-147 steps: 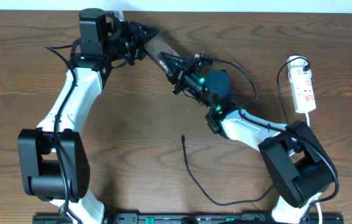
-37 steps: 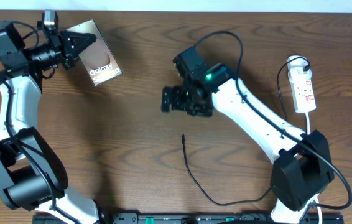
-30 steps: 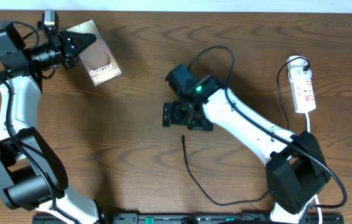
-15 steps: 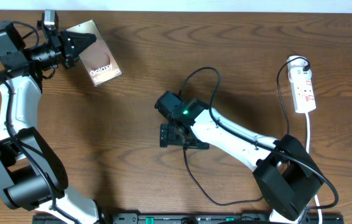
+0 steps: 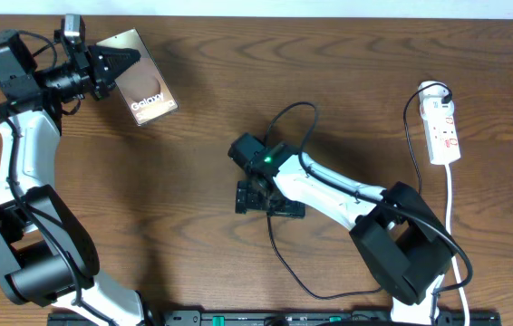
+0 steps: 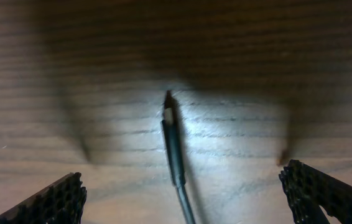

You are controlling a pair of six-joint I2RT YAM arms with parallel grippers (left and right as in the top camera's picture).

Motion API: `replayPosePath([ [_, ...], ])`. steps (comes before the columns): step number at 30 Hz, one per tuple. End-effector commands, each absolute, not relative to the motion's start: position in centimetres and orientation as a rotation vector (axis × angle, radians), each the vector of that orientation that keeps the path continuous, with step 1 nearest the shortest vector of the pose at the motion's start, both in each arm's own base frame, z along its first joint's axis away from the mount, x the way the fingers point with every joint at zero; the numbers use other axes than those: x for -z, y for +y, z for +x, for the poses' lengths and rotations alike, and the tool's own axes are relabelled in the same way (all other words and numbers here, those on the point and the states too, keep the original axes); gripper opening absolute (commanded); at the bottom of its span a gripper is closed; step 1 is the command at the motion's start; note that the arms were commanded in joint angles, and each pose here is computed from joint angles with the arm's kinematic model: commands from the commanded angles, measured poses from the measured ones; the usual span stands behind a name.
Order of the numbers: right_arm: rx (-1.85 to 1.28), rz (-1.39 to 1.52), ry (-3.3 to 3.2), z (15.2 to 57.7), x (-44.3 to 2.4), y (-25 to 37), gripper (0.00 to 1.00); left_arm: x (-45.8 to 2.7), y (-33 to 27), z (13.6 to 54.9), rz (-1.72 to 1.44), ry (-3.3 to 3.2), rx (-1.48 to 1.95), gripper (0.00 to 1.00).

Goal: Plug charger to phone and switch on socket
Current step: 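Lower the right gripper onto the black cable's USB-C plug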

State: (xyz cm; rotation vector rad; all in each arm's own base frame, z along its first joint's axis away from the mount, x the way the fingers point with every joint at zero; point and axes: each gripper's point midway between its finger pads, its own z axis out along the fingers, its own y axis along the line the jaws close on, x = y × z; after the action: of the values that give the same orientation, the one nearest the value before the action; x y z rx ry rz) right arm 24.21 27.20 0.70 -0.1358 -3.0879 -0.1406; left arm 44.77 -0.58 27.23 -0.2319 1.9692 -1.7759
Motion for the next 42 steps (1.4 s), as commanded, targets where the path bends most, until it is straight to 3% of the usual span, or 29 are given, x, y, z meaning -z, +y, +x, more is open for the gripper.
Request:
replayPosePath([
  [1,0.144,-0.159,-3.049,24.1,0.0,26.8,0.99,-27.8,-0.7,44.2,-0.169,1.955,1.799,0.07],
  [6,0.158,-0.204,-3.072,25.4,0.1,26.4,0.96,-27.8,-0.7,44.2,-0.157,1.952,1.793,0.08],
  [17,0.123,-0.265,-3.055,25.7,0.7,25.5,0.61,-27.8,-0.7,44.2,-0.157,1.952,1.793,0.08],
  [28,0.094,-0.248,-3.031,24.7,0.7,25.4,0.58,-27.8,-0.7,44.2,-0.157,1.952,1.793,0.08],
  [35,0.093,-0.246,-3.030,24.7,0.7,25.4,0.31,-27.8,-0.7,44.2,-0.157,1.952,1.793,0.08],
  [42,0.087,-0.246,-3.027,24.6,0.7,25.3,0.25,-27.8,-0.7,44.2,-0.157,1.952,1.793,0.08],
])
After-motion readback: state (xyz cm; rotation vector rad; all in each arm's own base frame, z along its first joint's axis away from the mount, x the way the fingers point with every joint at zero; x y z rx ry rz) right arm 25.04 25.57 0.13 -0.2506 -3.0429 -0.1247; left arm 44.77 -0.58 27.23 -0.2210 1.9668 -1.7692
